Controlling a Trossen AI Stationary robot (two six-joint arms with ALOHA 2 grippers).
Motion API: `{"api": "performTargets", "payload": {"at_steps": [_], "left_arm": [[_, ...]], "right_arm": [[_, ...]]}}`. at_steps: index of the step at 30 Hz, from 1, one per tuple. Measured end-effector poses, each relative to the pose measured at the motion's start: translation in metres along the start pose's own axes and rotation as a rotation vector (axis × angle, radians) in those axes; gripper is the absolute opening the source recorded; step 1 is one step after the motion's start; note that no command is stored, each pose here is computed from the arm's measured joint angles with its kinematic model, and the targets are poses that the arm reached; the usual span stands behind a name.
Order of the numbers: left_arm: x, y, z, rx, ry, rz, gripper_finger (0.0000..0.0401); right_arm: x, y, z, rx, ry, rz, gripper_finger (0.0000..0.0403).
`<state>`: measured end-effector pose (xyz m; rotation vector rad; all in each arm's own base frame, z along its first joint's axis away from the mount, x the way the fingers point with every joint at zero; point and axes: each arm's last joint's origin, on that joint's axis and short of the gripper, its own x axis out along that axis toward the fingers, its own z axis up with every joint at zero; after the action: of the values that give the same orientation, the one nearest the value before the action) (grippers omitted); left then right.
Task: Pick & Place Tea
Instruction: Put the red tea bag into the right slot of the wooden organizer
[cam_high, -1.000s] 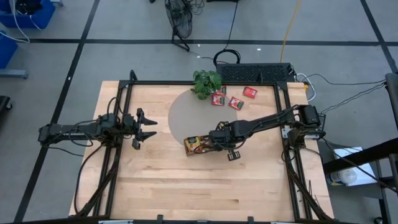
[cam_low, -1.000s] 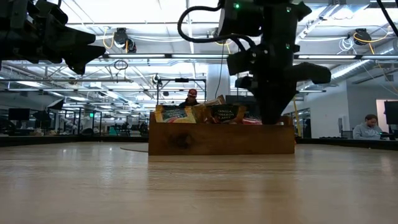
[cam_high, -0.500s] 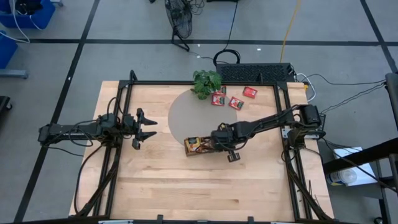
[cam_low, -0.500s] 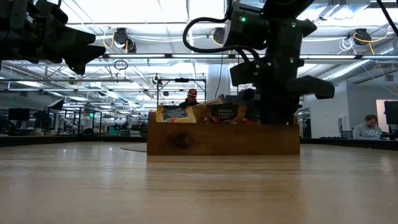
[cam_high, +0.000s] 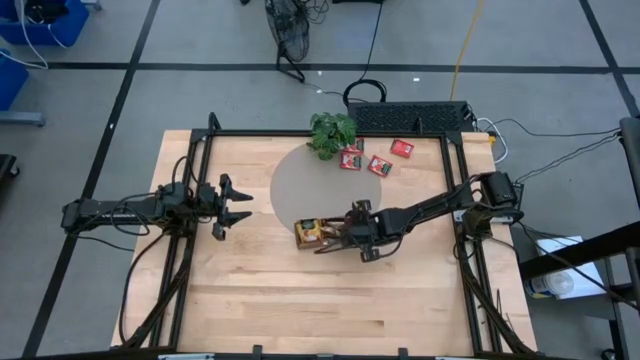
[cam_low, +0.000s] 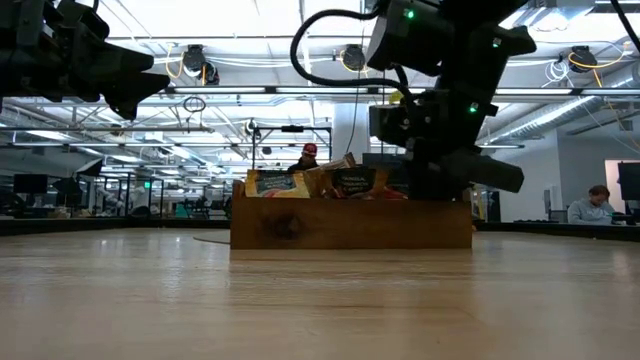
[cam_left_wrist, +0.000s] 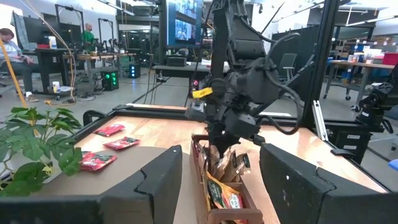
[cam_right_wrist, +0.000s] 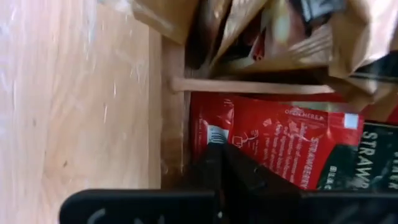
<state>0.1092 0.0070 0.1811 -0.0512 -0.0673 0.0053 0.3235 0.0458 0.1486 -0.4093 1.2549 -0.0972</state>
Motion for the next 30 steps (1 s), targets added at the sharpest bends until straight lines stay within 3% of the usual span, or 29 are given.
{"api": "performTargets", "payload": {"at_steps": [8, 15, 24, 30], "left_arm": [[0.000, 0.000, 0.000, 0.000, 0.000, 0.000, 0.0214], [0.000, 0.000, 0.000, 0.000, 0.000, 0.000, 0.0214], [0.000, 0.000, 0.000, 0.000, 0.000, 0.000, 0.0214], [0.000, 0.000, 0.000, 0.000, 0.000, 0.000, 0.0214]], "right_arm": [[-0.003, 0.005, 0.005, -0.003, -0.049, -0.058, 0.0000], [-0.004, 0.003, 0.006, 0.001, -0.042, -0.220, 0.0000], [-0.009, 0.008, 0.009, -0.015, -0.080, -0.222, 0.0000], [-0.032, 0.004, 0.011, 0.011, -0.156, -0.248, 0.0000]]}}
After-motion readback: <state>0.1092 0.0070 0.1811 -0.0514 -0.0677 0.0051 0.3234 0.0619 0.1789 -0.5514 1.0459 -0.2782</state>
